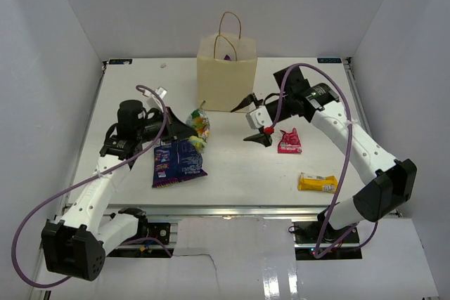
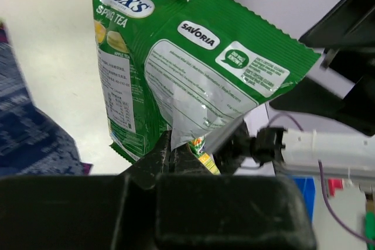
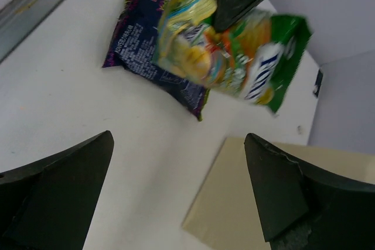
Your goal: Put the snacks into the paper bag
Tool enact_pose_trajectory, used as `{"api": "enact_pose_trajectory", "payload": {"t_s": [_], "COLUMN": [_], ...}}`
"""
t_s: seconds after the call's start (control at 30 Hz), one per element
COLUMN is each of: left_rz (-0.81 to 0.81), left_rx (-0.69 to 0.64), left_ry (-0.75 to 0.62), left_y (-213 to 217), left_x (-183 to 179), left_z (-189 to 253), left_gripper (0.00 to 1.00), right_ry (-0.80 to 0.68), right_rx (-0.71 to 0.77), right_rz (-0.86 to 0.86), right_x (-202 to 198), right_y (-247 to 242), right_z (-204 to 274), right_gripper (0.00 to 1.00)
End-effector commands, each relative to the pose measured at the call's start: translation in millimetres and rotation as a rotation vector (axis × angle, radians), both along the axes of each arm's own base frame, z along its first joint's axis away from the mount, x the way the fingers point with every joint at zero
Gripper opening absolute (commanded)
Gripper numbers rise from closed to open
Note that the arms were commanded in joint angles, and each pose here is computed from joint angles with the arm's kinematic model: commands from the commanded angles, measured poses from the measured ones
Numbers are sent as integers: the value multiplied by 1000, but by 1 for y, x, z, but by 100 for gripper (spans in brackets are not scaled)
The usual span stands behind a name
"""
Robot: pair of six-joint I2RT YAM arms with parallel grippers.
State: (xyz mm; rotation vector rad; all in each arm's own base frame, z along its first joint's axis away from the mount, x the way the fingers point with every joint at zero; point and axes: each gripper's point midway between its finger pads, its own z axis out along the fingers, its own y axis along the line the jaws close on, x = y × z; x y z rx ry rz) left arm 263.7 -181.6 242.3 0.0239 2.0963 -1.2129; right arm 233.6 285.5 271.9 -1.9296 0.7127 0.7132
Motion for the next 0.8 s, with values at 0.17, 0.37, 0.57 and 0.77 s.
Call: {"api": "enact_pose_trajectory", "payload": {"t_s": [0.17, 0.37, 0.57, 0.77], "left_rz": [-208, -238, -276, -300], "left_rx": [-35, -24, -15, -5], "left_ry": [5, 23, 36, 32], "left_y": [-47, -60, -69, -77], "left_x": [-45, -53, -60, -64], "left_z": [-5, -10, -14, -14], "left_gripper": [0, 0, 0, 0], "right_ry": [-388, -422, -389, -325], "right_rx": [-45, -148, -221, -283], "right_rz": [183, 239, 297, 368], "right_x": [12, 5, -8, -30], "right_y": [52, 58, 57, 54], "right_z": [27, 1, -21, -43], "right_gripper": [98, 96, 93, 91]}}
